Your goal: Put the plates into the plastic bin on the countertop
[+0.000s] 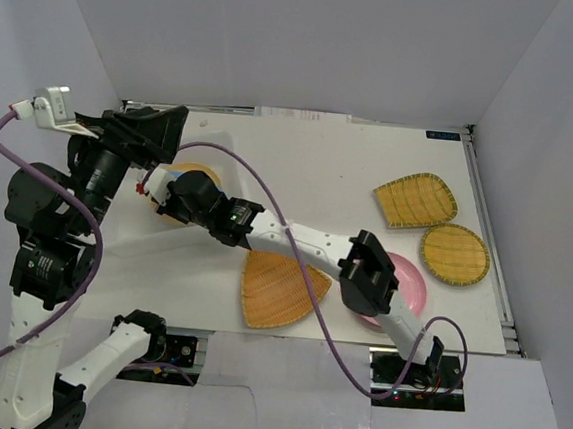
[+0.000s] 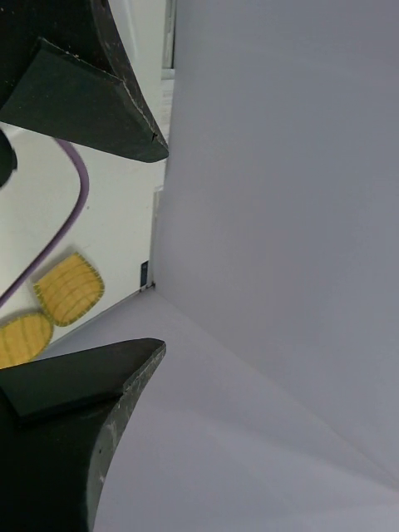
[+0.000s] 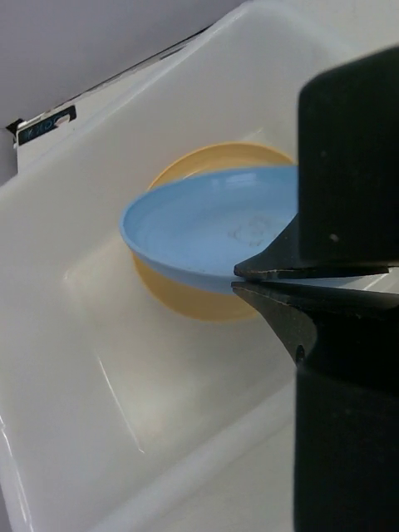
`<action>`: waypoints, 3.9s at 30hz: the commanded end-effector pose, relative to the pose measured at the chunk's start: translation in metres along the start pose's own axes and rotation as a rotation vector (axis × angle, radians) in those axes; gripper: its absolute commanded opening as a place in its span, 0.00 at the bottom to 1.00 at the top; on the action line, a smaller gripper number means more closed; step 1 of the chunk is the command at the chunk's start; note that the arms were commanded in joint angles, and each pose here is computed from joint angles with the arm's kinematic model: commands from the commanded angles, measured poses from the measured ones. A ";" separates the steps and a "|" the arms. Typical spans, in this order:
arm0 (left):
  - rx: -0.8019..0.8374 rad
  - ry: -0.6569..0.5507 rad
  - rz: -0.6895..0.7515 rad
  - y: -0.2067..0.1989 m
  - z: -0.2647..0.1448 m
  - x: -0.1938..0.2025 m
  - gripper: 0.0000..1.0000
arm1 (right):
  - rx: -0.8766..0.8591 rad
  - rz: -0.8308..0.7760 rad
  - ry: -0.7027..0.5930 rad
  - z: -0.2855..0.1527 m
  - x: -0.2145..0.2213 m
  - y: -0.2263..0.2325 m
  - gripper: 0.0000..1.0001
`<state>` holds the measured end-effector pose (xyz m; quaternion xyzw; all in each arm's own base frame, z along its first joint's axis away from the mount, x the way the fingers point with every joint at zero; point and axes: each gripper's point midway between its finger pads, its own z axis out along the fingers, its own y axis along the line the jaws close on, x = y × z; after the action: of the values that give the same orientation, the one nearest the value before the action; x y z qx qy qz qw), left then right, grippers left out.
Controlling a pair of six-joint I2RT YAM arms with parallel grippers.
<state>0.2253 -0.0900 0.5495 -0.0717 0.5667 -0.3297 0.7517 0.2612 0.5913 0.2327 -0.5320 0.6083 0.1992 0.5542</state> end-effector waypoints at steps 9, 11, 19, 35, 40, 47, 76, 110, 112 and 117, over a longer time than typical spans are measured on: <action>0.186 0.168 -0.037 -0.030 -0.012 0.034 0.98 | 0.069 0.014 -0.181 0.030 -0.046 -0.016 0.82; 0.239 0.205 -0.054 -0.040 -0.013 0.039 0.98 | 0.027 0.083 -0.222 0.014 -0.049 -0.021 0.82; 0.323 0.304 -0.161 -0.056 -0.013 0.058 0.98 | 0.012 0.330 -0.392 -0.143 -0.064 -0.061 0.61; 0.231 1.225 -0.155 -0.052 -0.014 0.461 0.71 | 0.897 0.851 -0.179 -0.417 0.186 -0.216 0.52; 0.270 1.377 -0.032 -0.054 -0.014 0.530 0.80 | 0.865 0.821 -0.249 -0.433 0.155 -0.219 0.54; 0.335 1.538 -0.030 -0.051 -0.027 0.593 0.81 | 0.769 0.795 -0.274 -0.428 0.134 -0.213 0.54; 0.494 1.215 -0.099 -0.117 0.021 0.426 0.00 | 0.740 0.727 -0.411 -0.471 0.056 -0.216 0.83; -1.005 0.586 -0.110 0.357 -0.057 0.262 0.38 | 0.081 1.093 0.198 -0.295 0.255 -0.020 0.93; -0.993 0.593 -0.110 0.356 -0.056 0.262 0.70 | 0.075 1.119 0.218 -0.290 0.269 -0.008 0.93; -0.934 0.553 -0.096 0.344 -0.048 0.249 0.98 | 0.175 1.138 0.235 -0.286 0.288 -0.016 0.94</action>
<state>0.3527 0.0461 0.1374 -0.3492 0.8437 -0.0664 0.4023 0.1673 0.2165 0.0516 -0.1146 0.8896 0.3478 0.2728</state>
